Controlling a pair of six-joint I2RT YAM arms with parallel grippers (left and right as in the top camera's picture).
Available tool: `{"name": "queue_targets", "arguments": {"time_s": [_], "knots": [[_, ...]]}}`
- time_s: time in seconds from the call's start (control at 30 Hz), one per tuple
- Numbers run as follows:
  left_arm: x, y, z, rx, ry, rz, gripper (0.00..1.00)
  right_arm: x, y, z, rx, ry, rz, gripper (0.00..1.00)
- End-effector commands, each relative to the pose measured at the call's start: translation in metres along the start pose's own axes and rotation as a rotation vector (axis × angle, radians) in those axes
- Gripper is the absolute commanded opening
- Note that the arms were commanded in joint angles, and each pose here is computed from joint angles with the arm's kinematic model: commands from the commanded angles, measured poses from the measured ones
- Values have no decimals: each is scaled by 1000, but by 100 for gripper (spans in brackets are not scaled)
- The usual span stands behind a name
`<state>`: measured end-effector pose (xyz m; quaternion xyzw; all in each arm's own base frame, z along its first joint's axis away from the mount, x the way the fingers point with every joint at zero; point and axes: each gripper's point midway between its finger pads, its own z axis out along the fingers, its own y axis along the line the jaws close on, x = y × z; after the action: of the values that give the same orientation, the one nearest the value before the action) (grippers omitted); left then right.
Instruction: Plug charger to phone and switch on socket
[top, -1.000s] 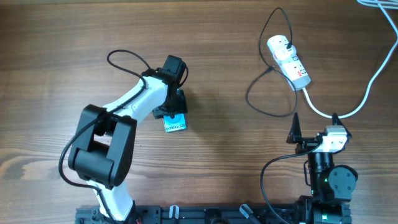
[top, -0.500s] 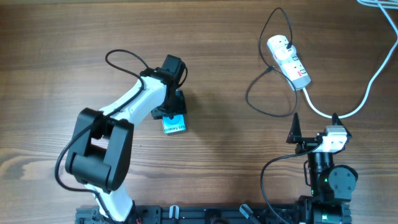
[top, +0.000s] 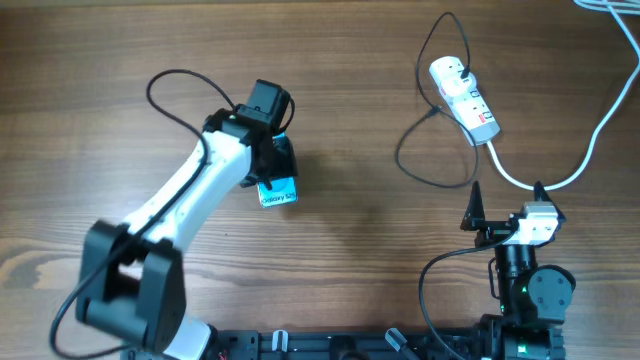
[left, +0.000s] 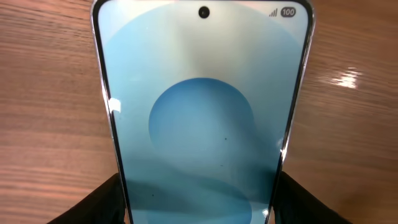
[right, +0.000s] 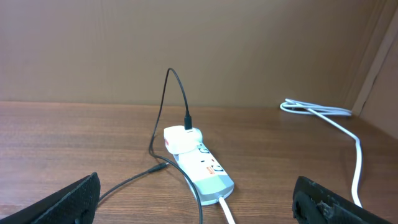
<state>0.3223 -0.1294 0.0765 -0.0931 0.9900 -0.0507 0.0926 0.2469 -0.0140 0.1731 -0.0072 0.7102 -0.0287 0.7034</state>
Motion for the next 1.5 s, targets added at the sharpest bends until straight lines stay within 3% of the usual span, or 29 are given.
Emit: {"name": "queue_targets", "arguments": {"time_s": [0.0, 0.2, 0.37, 0.63, 0.73, 0.97, 1.03, 1.2, 1.47], "knots": [[-1, -12, -39, 98, -57, -29, 57, -4, 3, -1, -16, -17, -9, 100], [5, -27, -73, 229, -81, -62, 57, -4, 2, -1, -12, -17, -20, 100], [7, -33, -92, 295, -96, -127, 57, -2, -3, -1, 22, -9, -187, 100], [10, -38, -99, 341, -66, -279, 57, -3, 0, -1, 4, -13, -177, 100], [10, -39, -100, 348, -53, -352, 57, -7, 19, -2, -111, -31, -18, 100], [2, -38, -102, 370, -54, -486, 57, -4, 59, -9, -331, 140, 908, 100], [0, -38, -102, 374, -54, -513, 57, 1, 62, -8, -338, 189, 1004, 100], [-3, -43, -104, 402, -51, -554, 56, 18, 67, -5, -313, 292, 1122, 100], [-5, -49, -107, 433, -42, -573, 57, -8, 102, -12, -577, 271, 944, 100]]}}
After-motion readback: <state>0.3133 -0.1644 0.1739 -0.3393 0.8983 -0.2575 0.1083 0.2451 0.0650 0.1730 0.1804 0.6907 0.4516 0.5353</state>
